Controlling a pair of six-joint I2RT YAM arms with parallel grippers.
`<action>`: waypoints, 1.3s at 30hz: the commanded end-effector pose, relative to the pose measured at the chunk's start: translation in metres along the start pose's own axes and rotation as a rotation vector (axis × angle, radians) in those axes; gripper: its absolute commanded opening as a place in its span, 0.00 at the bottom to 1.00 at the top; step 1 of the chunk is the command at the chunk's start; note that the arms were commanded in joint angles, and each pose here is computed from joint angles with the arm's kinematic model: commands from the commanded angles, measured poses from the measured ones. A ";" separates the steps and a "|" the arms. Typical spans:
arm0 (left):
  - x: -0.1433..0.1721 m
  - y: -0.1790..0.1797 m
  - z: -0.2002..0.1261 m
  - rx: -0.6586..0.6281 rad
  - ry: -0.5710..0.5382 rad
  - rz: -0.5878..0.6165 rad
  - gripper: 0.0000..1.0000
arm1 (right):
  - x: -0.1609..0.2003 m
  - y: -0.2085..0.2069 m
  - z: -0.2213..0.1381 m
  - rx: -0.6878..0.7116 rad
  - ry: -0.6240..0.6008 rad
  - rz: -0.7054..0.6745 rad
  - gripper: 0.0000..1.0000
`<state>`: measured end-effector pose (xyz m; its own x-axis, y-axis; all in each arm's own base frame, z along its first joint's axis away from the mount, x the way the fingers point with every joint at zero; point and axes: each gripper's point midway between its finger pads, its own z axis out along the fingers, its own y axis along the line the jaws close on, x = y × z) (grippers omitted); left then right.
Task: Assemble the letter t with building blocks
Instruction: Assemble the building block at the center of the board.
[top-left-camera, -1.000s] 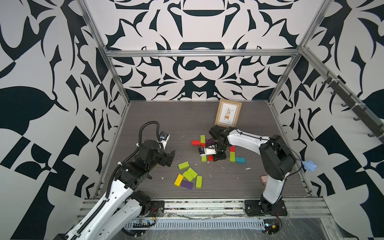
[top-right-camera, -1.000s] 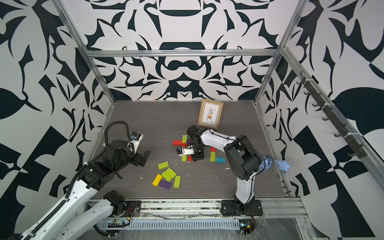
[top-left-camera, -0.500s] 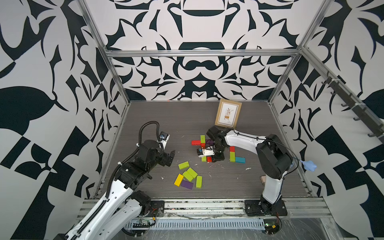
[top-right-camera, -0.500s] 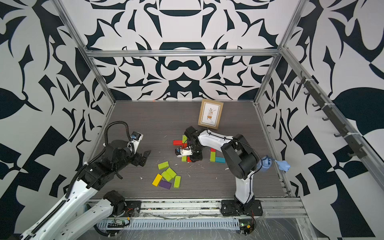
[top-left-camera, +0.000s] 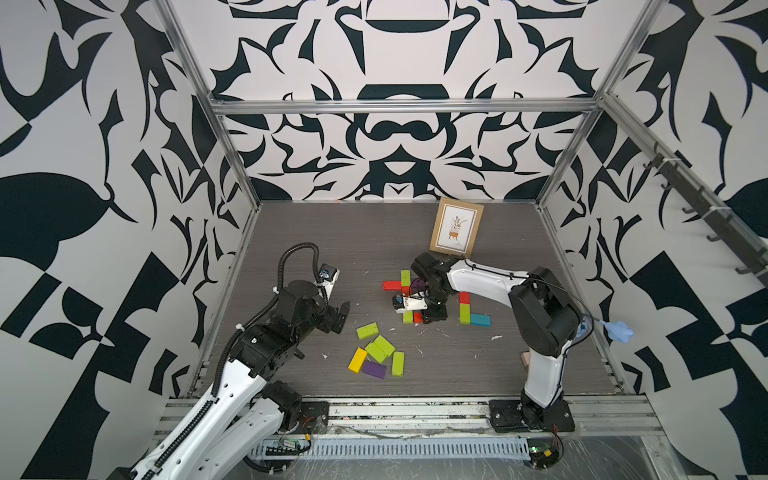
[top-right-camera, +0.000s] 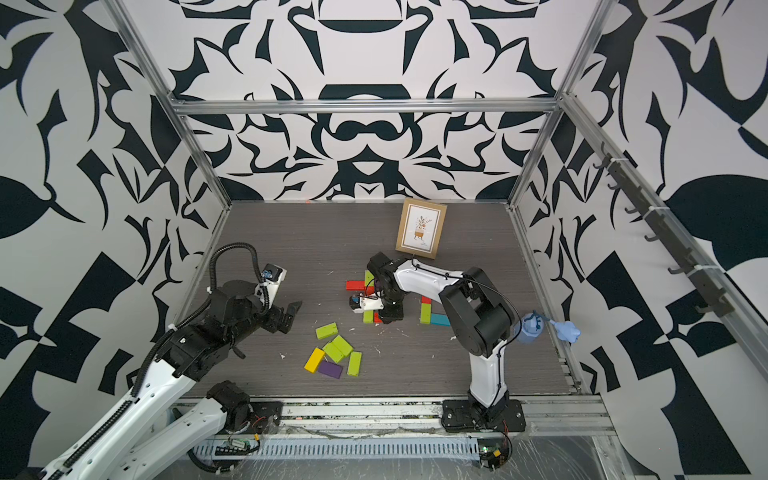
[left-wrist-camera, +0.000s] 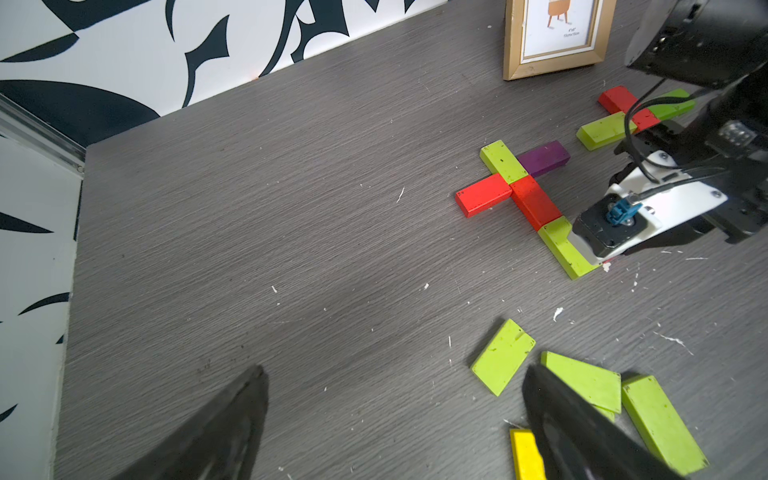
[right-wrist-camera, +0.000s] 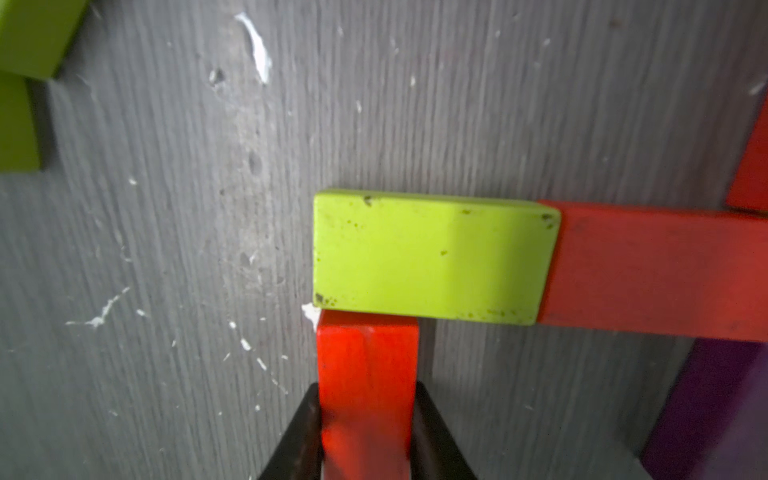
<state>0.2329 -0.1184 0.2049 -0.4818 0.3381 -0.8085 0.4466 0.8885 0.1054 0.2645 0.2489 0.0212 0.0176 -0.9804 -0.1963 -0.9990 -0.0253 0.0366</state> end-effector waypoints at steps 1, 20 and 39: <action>0.001 0.001 0.000 -0.004 -0.008 -0.008 0.99 | -0.006 -0.003 -0.007 0.011 -0.003 0.010 0.00; 0.000 0.000 -0.001 -0.001 -0.011 -0.011 0.99 | -0.008 0.001 -0.005 -0.006 0.001 0.023 0.05; 0.001 0.000 -0.001 0.000 -0.012 -0.012 0.99 | -0.005 0.004 0.000 -0.023 0.017 0.037 0.18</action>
<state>0.2323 -0.1181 0.2067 -0.4770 0.3346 -0.8127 0.4458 0.8890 0.1043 0.2633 0.2524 0.0209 -0.0091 -0.9821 -0.1879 -0.9990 0.0007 0.0447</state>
